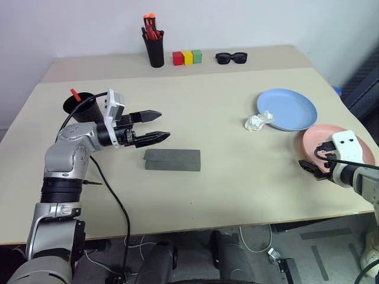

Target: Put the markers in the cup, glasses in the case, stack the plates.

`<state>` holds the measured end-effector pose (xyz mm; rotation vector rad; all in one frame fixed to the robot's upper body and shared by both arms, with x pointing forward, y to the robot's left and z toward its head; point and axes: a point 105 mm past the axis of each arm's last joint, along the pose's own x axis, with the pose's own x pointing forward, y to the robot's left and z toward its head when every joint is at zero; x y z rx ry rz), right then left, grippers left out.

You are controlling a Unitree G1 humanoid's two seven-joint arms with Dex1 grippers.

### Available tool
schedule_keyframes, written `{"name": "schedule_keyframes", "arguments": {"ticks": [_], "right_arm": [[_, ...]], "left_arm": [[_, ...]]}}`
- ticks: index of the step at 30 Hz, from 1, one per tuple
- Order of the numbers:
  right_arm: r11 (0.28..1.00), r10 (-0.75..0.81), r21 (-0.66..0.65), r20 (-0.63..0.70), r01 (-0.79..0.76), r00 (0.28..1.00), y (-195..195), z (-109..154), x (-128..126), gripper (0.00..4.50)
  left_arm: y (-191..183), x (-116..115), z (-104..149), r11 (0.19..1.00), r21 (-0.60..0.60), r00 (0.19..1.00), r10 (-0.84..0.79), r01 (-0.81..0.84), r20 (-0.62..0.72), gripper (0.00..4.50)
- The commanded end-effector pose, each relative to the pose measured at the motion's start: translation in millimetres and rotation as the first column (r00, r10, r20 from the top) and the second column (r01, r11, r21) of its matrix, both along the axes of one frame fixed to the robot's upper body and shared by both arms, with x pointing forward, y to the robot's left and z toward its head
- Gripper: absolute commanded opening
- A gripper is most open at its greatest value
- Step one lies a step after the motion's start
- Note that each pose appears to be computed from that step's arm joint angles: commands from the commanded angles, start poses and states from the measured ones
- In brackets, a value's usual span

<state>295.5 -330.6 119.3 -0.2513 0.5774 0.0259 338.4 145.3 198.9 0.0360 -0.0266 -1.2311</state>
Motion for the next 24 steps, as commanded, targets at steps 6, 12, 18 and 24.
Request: {"name": "schedule_keyframes", "arguments": {"ticks": [6, 12, 18, 24], "right_arm": [[0.997, -0.030, -0.064, 0.006, 0.031, 1.000, -11.0, 6.8, 5.6, 0.24], [0.984, -0.082, -0.140, 0.177, 0.107, 0.981, -23.2, 45.2, 31.2, 0.11], [0.988, 0.039, -0.153, 0.353, 0.016, 0.935, 2.7, 85.0, 72.6, 0.11], [0.956, 0.262, -0.232, 0.383, -0.182, 0.886, 48.5, 88.8, 114.0, 0.11]], "left_arm": [[2.8, -1.1, 16.0, 0.999, -0.009, 0.996, 0.040, -0.039, 0.084, 4.50], [6.0, 0.4, 18.7, 0.997, -0.036, 0.993, 0.075, -0.071, 0.092, 4.50], [8.8, 4.3, 26.9, 0.991, -0.066, 0.982, 0.127, -0.118, 0.139, 4.50], [7.9, 3.2, 26.8, 0.985, -0.084, 0.976, 0.160, -0.149, 0.148, 4.50]]}}
